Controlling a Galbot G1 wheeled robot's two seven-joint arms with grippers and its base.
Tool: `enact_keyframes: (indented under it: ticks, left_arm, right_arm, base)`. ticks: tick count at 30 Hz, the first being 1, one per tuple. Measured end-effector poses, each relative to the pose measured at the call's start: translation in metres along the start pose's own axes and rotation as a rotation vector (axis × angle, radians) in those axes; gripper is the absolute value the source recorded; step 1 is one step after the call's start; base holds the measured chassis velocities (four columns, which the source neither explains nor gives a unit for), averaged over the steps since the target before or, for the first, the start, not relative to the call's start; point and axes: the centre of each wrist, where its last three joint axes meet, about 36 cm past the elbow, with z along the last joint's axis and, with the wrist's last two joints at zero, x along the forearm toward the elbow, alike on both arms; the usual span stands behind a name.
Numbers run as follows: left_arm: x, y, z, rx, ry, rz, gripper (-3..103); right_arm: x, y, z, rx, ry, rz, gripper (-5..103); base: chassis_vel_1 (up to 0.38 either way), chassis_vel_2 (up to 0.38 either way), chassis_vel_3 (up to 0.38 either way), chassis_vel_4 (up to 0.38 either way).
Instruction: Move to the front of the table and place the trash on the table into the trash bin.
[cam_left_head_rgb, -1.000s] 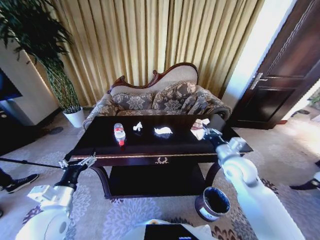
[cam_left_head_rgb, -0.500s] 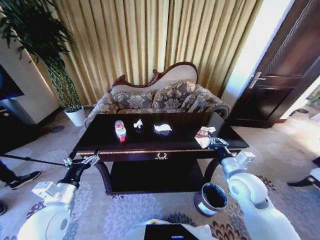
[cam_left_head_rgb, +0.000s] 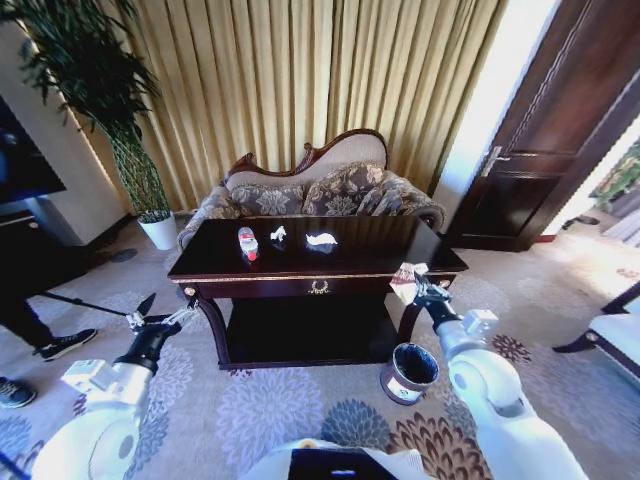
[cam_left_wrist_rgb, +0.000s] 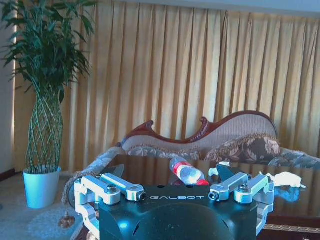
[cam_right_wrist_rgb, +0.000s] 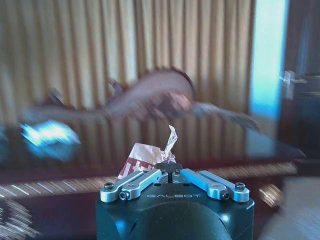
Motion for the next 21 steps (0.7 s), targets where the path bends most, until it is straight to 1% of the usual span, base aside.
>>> enact_keyframes:
  ticks: [1,2,3,5,7,8,9,10,11,12,14,15,16,18,19,21]
  left_arm:
    - [0.001,-0.001,-0.001,0.001,-0.001,0.001,100]
    - [0.002,-0.002,-0.002,0.001,-0.003,0.002,100]
    - [0.002,-0.002,-0.002,0.001,-0.004,0.002,100]
    - [0.002,-0.002,-0.002,0.001,-0.005,0.002,100]
    - [0.003,-0.003,-0.003,0.002,-0.007,0.004,100]
    - [0.003,-0.003,-0.003,0.002,-0.007,0.004,100]
    - [0.003,-0.003,-0.004,0.003,-0.009,0.004,100]
    - [0.004,-0.005,-0.005,0.004,-0.014,0.007,100]
    - [0.004,-0.005,-0.005,0.004,-0.014,0.007,100]
    - [0.004,-0.005,-0.006,0.004,-0.016,0.008,100]
    - [0.005,-0.006,-0.008,0.004,-0.020,0.011,100]
    - [0.005,-0.007,-0.008,0.004,-0.022,0.012,100]
    - [0.005,-0.007,-0.008,0.004,-0.022,0.012,100]
    - [0.006,-0.007,-0.009,0.005,-0.022,0.012,100]
    - [0.008,-0.008,-0.010,0.006,-0.021,0.013,100]
    - [0.008,-0.008,-0.010,0.006,-0.019,0.013,100]
  right_arm:
    - [-0.010,-0.014,0.022,0.047,0.030,0.054,0]
    - [-0.018,-0.027,0.044,0.079,0.068,0.095,0]
    - [-0.023,-0.037,0.059,0.095,0.102,0.121,0]
    - [-0.025,-0.041,0.064,0.100,0.114,0.131,0]
    - [-0.042,-0.063,0.094,0.127,0.181,0.187,0]
    - [-0.042,-0.063,0.094,0.127,0.181,0.187,0]
    - [-0.050,-0.073,0.109,0.140,0.213,0.213,0]
    - [-0.060,-0.088,0.132,0.164,0.262,0.252,0]
    - [-0.060,-0.088,0.132,0.164,0.262,0.252,0]
    - [-0.065,-0.098,0.152,0.182,0.305,0.279,0]
    - [-0.069,-0.110,0.176,0.200,0.357,0.307,0]
    - [-0.073,-0.118,0.196,0.214,0.393,0.328,0]
    - [-0.073,-0.118,0.196,0.214,0.393,0.328,0]
    - [-0.078,-0.123,0.211,0.214,0.414,0.342,0]
    - [-0.087,-0.128,0.222,0.197,0.427,0.357,0]
    - [-0.092,-0.129,0.226,0.191,0.429,0.363,0]
  base:
    - [-0.036,0.024,0.060,-0.030]
    - [-0.037,0.072,0.060,-0.056]
    - [-0.037,0.058,0.036,-0.056]
    - [-0.031,0.058,0.036,-0.056]
    - [0.000,0.000,0.000,0.000]
    - [0.000,0.000,0.000,0.000]
    - [0.000,0.000,0.000,0.000]
    - [0.000,0.000,0.000,0.000]
    - [0.000,0.000,0.000,0.000]
    - [0.000,0.000,0.000,0.000]
    - [0.000,0.000,0.000,0.000]
    - [0.000,0.000,0.000,0.000]
    - [0.000,0.000,0.000,0.000]
    - [0.000,0.000,0.000,0.000]
    - [0.000,0.000,0.000,0.000]
    - [0.000,0.000,0.000,0.000]
